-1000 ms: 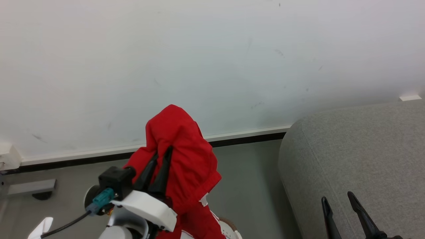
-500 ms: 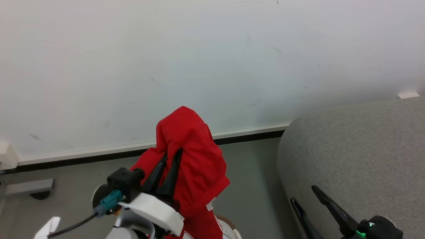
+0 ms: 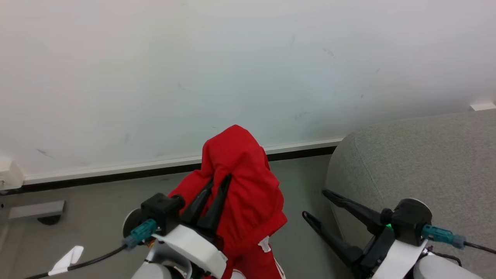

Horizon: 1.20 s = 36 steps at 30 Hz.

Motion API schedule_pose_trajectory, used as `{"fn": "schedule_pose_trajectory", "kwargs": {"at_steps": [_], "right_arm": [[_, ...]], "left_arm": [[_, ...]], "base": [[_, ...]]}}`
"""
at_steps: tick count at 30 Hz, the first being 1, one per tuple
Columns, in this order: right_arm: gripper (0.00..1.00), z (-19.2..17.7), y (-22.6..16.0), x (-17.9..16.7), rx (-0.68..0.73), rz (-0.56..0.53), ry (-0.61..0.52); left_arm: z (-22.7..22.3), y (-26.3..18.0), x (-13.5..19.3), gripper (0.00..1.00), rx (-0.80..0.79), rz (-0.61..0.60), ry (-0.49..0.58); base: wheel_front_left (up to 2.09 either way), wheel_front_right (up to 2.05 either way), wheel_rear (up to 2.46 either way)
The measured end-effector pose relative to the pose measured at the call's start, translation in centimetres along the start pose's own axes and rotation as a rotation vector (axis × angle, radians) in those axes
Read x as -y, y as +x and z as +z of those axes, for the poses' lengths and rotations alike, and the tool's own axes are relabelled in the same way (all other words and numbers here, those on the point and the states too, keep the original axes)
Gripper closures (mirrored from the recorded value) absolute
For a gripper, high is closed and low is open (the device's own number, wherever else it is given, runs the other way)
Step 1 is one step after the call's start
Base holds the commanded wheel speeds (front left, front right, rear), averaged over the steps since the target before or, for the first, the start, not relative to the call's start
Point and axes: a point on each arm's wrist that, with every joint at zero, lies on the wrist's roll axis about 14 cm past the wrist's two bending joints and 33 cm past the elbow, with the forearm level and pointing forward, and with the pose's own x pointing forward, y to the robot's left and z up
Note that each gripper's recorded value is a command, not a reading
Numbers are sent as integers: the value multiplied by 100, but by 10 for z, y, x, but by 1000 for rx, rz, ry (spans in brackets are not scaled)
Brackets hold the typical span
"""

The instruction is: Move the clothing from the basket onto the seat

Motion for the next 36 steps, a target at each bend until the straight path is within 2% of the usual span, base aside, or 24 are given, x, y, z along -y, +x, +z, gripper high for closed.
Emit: {"fn": "schedule_pose_trajectory", "kwargs": {"at_steps": [7, 18, 26, 36], "right_arm": [[0, -5, 29, -9, -47, 88, -9], [0, -9, 56, -1, -112, 121, -16], [0, -9, 59, -11, -142, 145, 49], [0, -17, 57, -26, -184, 175, 76]], "left_arm": [[-2, 2, 14, 100, -9, -49, -13], [-6, 0, 37, 100, -35, -128, -61], [-2, -3, 44, 100, -34, -154, -113], [1, -4, 58, 100, -43, -219, -147]], "base": [[0, 0, 0], [0, 0, 0], [0, 0, 0], [0, 0, 0]]}}
